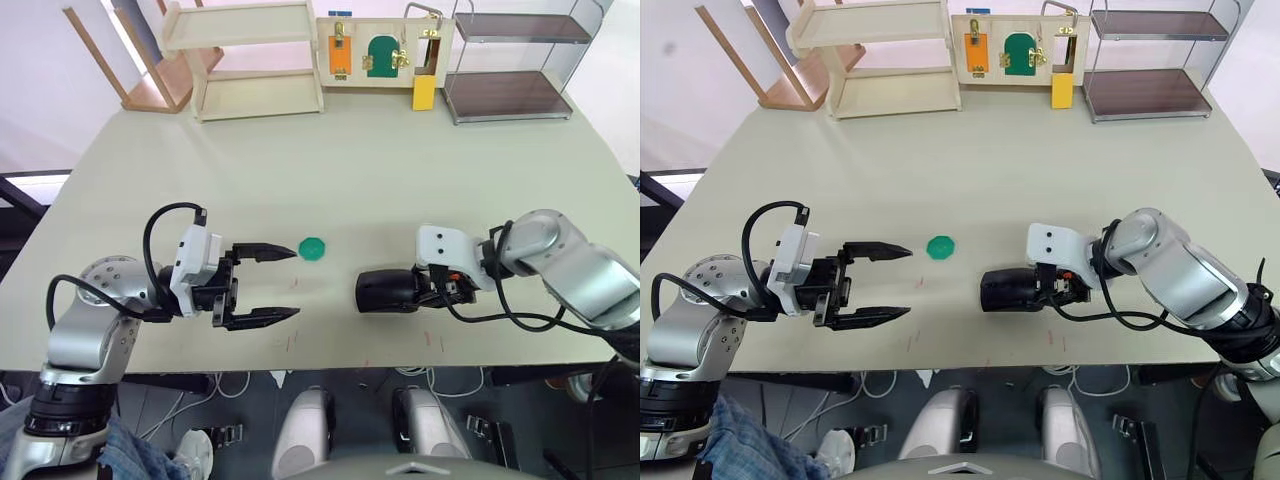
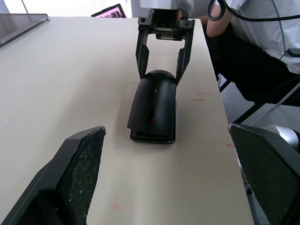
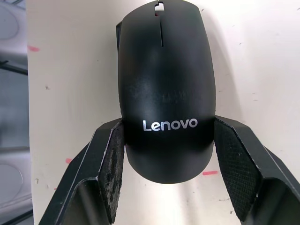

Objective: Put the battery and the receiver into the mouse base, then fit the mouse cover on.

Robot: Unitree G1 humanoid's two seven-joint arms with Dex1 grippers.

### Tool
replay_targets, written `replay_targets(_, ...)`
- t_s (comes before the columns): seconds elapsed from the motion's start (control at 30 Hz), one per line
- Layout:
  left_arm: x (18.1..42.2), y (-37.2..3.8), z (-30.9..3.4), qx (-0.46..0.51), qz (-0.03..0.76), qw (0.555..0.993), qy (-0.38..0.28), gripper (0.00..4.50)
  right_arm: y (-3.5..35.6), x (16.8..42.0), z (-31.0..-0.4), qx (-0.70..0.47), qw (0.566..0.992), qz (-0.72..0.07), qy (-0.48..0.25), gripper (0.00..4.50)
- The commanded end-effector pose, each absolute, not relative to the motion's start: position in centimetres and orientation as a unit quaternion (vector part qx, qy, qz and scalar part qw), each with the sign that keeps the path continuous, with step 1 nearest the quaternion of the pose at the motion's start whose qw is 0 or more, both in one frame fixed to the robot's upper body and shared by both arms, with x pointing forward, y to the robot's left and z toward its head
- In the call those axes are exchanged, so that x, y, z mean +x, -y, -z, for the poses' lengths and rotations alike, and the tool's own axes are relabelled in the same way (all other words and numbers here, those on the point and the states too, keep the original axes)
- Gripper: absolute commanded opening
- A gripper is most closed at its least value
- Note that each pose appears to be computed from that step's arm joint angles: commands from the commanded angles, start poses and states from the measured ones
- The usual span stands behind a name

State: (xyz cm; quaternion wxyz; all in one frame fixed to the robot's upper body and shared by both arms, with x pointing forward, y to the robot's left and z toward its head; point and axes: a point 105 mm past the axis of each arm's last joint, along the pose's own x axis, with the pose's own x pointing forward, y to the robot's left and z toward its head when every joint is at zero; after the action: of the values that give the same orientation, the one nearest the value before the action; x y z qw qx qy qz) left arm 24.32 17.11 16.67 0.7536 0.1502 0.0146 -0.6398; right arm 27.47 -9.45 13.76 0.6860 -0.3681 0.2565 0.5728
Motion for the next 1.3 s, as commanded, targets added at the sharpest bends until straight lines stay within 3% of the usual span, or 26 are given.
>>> replay_targets(0.03,24.1,-16.8,-17.5,0.166,0.645,0.746,0.000,4.50,9.0,27.5,-14.4,-0.383,0.680,-0.577,-0.241,2.30)
replay_targets(1.2,23.8,-16.1,-17.4,0.151,0.645,0.749,0.003,4.50,9.3,28.5,-13.2,-0.398,0.668,-0.567,-0.269,2.30)
replay_targets(1.23,23.8,-16.1,-17.4,0.151,0.645,0.749,0.002,4.50,9.3,28.5,-13.2,-0.398,0.668,-0.568,-0.269,3.10)
replay_targets(1.3,23.8,-16.1,-17.4,0.152,0.645,0.749,0.002,4.50,9.4,28.4,-13.2,-0.396,0.669,-0.568,-0.270,3.49)
